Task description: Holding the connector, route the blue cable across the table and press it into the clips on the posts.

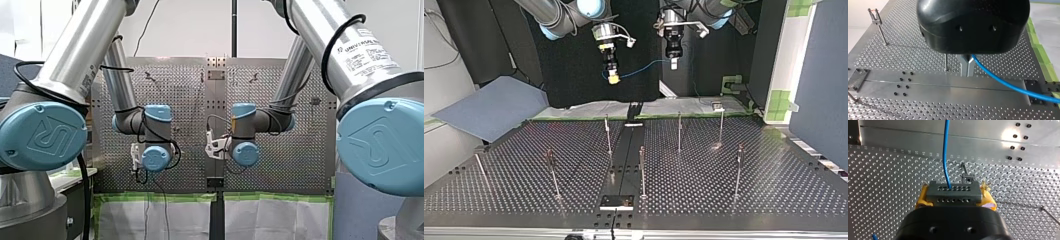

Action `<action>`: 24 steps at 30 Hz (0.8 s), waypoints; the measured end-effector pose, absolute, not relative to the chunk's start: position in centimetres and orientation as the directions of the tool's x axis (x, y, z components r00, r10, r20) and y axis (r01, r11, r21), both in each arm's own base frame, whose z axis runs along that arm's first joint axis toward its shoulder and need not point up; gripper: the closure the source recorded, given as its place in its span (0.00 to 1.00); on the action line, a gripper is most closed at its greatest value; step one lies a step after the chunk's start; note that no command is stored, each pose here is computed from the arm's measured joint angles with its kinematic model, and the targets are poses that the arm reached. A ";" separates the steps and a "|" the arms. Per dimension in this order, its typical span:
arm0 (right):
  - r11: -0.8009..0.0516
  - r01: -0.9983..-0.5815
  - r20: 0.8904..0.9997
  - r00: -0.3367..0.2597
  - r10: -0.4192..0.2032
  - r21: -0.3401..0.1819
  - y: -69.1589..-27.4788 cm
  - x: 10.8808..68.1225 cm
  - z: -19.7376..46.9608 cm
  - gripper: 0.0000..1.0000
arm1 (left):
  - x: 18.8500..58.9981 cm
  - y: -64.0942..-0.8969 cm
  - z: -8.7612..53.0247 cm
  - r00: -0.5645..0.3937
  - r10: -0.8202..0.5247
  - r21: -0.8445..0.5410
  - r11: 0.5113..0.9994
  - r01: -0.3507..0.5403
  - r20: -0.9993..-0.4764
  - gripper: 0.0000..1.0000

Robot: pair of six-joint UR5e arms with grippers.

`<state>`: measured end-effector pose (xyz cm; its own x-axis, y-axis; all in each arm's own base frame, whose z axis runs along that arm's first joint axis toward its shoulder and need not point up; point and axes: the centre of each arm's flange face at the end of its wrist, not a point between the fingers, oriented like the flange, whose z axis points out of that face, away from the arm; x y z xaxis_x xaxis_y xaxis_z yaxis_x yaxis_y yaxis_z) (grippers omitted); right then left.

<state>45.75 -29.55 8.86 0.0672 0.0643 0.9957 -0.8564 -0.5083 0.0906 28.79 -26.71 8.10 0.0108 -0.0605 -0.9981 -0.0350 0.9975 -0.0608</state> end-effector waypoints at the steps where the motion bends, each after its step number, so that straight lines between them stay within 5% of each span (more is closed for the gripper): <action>1: -0.508 -0.856 0.996 0.067 0.064 0.091 -29.5 45.8 8.9 1.00 | 28.8 -26.7 8.1 0.011 -0.060 -0.061 0.998 -0.035 -0.998 1.00; 13: -0.551 -0.824 0.989 0.148 0.014 0.131 -27.3 47.3 5.8 1.00 | 27.0 -25.1 5.5 -0.059 -0.013 -0.010 0.998 -0.055 -0.998 1.00; 24: -0.574 -0.800 0.956 0.276 -0.095 0.174 -25.7 46.0 1.7 1.00 | 27.0 -25.0 5.4 -0.062 -0.011 -0.007 0.998 -0.056 -0.998 1.00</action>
<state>45.98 -25.72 1.74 0.2760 -0.0951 0.9564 -0.8000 -0.5743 0.1738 26.95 -25.01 5.41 -0.0622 -0.0106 -0.9980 -0.0558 0.9984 -0.0071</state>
